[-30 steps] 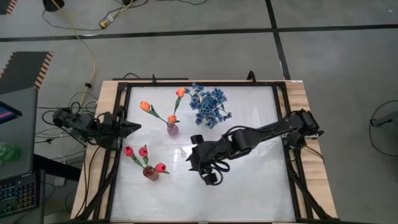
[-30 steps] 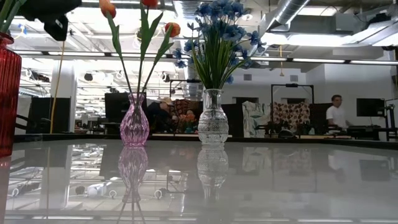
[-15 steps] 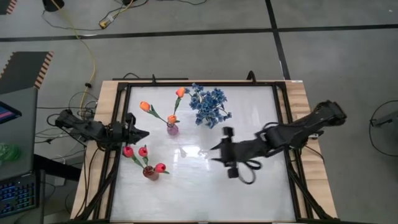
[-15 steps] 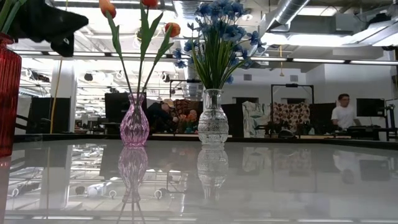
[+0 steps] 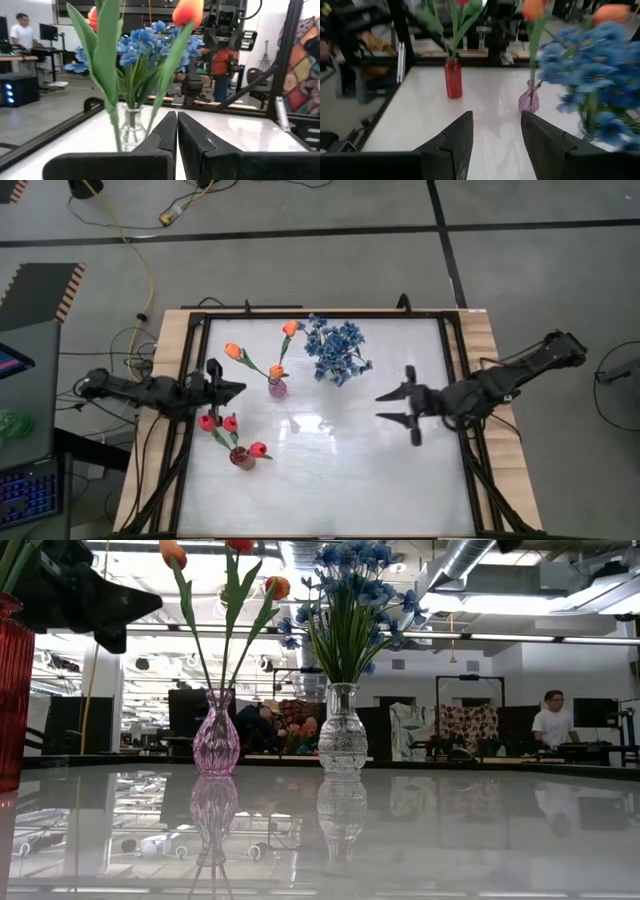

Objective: Sort flowers into vase by color
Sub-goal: Return to Home Position

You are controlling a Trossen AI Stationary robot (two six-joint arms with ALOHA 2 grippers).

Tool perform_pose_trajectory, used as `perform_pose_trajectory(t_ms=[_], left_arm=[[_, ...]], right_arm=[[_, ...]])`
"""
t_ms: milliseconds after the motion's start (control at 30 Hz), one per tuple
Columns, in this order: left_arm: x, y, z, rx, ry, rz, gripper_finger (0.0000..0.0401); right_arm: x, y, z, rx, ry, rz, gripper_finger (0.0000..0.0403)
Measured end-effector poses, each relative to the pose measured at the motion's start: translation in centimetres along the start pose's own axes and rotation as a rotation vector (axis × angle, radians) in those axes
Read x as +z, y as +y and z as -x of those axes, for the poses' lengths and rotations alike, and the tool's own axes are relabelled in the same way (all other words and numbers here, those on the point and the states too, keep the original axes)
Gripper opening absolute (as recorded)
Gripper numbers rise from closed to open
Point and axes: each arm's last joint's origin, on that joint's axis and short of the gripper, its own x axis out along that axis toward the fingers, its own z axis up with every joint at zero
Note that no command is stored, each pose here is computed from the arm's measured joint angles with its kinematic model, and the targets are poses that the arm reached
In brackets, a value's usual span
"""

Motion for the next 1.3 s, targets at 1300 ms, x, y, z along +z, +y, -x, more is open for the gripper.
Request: perform_pose_trajectory(t_ms=[1300], left_arm=[[-0.8,1.1,-0.3,0.019,0.069,-0.017,0.0000]], right_arm=[[-16.6,-7.9,4.8,-0.091,-0.328,-0.070,0.0191]])
